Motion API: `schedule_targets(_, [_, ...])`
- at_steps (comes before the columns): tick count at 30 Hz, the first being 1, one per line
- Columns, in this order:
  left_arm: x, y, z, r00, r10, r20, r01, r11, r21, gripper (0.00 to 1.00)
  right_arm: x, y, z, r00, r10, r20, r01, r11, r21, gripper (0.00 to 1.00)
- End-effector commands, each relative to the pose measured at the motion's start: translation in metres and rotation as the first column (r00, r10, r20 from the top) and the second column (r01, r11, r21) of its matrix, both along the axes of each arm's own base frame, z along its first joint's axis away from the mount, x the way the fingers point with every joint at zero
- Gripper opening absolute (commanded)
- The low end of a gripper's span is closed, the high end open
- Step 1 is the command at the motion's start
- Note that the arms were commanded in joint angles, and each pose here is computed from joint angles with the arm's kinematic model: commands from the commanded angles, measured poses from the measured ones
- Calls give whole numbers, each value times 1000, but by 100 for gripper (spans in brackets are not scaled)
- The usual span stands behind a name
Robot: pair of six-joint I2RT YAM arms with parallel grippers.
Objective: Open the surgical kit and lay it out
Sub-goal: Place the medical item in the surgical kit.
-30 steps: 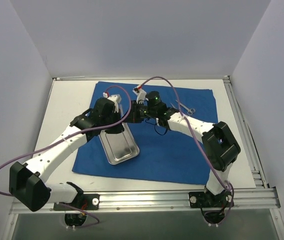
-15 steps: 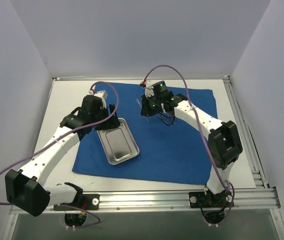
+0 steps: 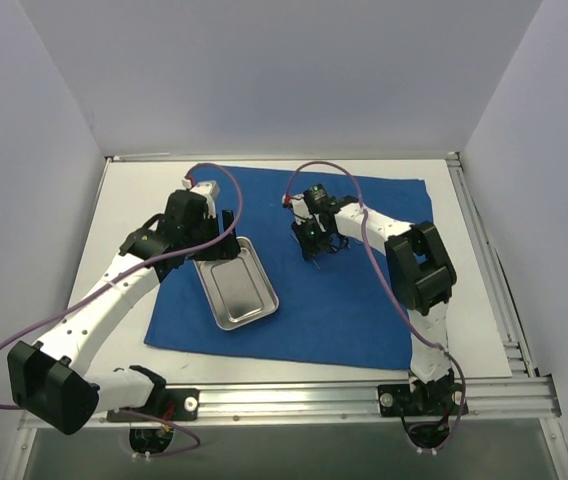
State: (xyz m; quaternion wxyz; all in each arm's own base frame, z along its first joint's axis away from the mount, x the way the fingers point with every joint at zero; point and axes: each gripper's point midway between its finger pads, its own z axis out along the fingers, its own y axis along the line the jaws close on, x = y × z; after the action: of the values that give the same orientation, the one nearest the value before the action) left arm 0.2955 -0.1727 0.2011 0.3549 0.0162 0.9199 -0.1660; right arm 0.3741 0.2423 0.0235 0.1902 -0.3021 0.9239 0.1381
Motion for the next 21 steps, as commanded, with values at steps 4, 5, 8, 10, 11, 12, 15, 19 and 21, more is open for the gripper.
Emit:
schedule_targets(4, [3, -3, 8, 1000, -22, 21, 22, 1000, -13, 80, 11, 0, -3, 1000, 12, 14, -12, 999, -31, 0])
schedule_targets(5, [3, -4, 7, 1000, -22, 19, 22, 1000, -14, 80, 13, 1, -2, 1000, 14, 17, -13, 999, -30, 0])
schedule_targets(8, [3, -2, 3, 1000, -19, 10, 19, 1000, -11, 80, 17, 3, -2, 1000, 12, 22, -12, 1000, -24, 0])
schedule_targets(10, [4, -2, 2, 1000, -20, 6, 20, 1000, -8, 80, 19, 4, 1, 1000, 12, 25, -12, 1000, -7, 0])
schedule_targets(11, [4, -2, 1, 1000, -19, 5, 19, 1000, -8, 80, 20, 3, 1, 1000, 9, 25, -9, 1000, -7, 0])
schedule_targets(12, [4, -2, 0, 1000, -19, 2, 19, 1000, -6, 80, 20, 2, -2, 1000, 8, 18, -8, 1000, -13, 0])
schedule_targets(15, [6, -1, -1, 1000, -13, 2, 13, 1000, -7, 80, 21, 0, -7, 1000, 8, 8, -7, 1000, -24, 0])
schedule_targets(19, [5, -5, -6, 999, -29, -21, 29, 999, -19, 80, 21, -3, -12, 1000, 7, -3, -7, 999, -42, 6])
schedule_targets(21, [6, -5, -8, 999, -28, -26, 27, 999, -22, 80, 22, -5, -10, 1000, 0, 5, 0, 999, -50, 13])
